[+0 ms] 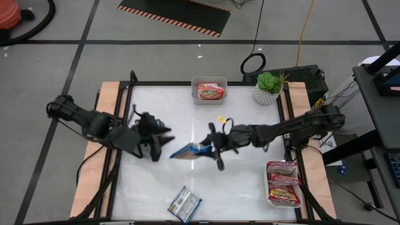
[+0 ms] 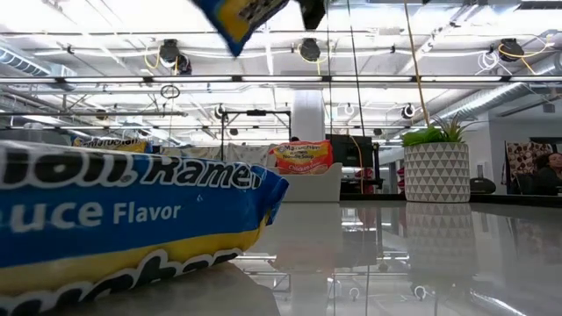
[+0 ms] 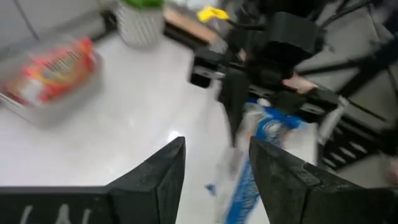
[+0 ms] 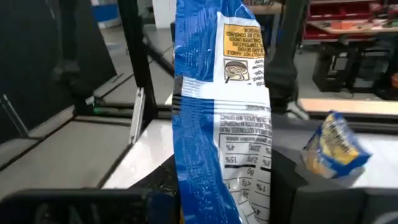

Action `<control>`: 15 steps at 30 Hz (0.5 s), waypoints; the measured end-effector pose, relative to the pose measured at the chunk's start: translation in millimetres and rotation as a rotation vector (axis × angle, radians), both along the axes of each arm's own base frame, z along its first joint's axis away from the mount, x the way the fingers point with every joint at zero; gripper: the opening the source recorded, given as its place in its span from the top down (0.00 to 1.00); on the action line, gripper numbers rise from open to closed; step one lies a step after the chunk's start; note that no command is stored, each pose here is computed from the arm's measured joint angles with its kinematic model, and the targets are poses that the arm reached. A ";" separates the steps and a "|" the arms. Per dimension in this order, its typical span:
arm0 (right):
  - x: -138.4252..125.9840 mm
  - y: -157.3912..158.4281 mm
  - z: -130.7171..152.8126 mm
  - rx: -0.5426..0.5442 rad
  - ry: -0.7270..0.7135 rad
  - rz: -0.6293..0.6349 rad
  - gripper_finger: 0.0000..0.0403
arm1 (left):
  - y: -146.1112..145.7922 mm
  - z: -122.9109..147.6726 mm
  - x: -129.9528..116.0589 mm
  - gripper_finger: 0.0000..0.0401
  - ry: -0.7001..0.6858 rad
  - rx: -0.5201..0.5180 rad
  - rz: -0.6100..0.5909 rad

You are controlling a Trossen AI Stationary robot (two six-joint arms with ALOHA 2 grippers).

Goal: Sort Maruchan noodles
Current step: Put the left blue noodle pack into the black bin

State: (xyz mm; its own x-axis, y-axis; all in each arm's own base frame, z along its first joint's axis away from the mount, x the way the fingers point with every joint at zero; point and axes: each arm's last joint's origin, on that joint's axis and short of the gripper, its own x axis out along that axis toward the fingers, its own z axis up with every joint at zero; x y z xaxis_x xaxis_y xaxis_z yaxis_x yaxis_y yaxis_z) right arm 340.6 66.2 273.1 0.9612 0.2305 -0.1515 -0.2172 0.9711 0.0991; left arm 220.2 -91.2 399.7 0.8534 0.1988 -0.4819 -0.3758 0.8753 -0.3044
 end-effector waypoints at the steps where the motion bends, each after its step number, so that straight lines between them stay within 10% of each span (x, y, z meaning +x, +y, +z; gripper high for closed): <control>1: -4.0 -3.4 6.4 0.003 -0.007 -0.006 0.71 | 2.2 3.3 -2.6 0.54 -0.014 0.029 0.018; 15: -55.6 -51.4 97.7 0.261 -0.414 -0.268 0.71 | 16.7 50.6 -2.8 0.54 -0.335 0.252 0.126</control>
